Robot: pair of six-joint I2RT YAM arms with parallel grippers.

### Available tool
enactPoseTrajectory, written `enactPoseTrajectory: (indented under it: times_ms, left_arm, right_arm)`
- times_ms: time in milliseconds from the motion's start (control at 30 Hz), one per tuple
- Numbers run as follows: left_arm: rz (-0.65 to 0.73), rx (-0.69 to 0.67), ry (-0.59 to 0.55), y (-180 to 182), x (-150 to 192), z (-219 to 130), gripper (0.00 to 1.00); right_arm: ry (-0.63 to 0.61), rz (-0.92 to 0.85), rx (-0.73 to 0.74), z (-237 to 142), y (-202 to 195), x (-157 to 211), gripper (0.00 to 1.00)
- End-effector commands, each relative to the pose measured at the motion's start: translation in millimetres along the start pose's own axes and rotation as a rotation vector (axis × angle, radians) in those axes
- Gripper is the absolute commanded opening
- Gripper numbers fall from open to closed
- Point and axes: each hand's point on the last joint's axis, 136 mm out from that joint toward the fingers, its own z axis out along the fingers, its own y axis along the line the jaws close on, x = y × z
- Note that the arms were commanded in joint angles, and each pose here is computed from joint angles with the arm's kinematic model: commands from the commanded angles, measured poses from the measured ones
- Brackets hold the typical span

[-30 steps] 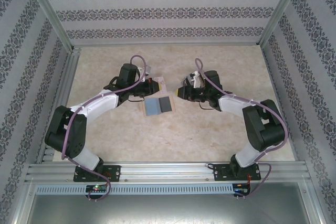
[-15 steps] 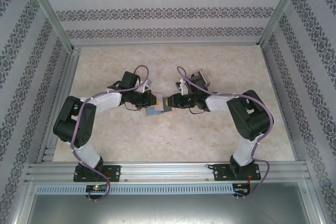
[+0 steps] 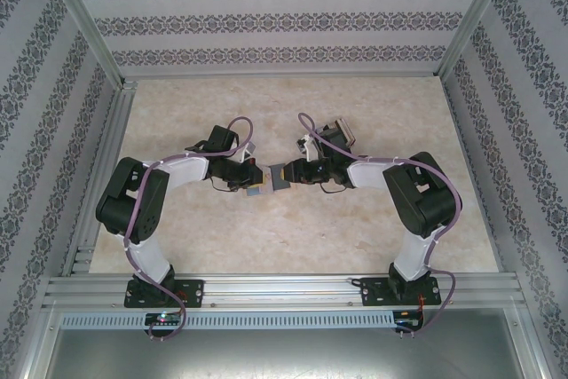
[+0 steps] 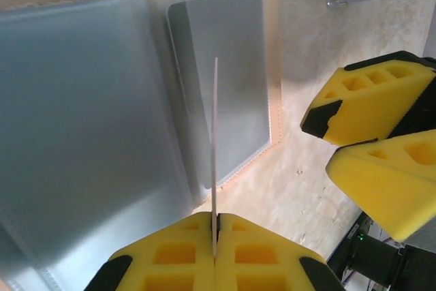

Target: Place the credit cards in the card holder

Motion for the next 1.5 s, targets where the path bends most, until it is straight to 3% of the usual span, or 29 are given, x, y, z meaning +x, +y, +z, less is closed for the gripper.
enactPoseTrajectory:
  times_ms: [0, 333, 900, 1467]
  left_arm:
    - [-0.075, -0.028, -0.002, 15.6, -0.2, 1.9, 0.0]
    - [-0.13, 0.02, -0.013, 16.3, -5.0, 8.8, 0.0]
    - [-0.097, 0.035, -0.055, -4.2, -19.4, -5.0, 0.0]
    - [-0.12, 0.021, -0.03, 9.0, -23.3, 10.8, 0.0]
  right_arm:
    - [0.0, -0.024, 0.001, 3.4, 0.5, -4.0, 0.36]
    - [0.003, -0.023, 0.005, 2.6, -0.2, -3.5, 0.36]
    - [0.006, -0.021, 0.007, 2.2, -1.0, -2.9, 0.36]
    - [0.008, -0.019, 0.012, 1.8, -3.7, -3.2, 0.36]
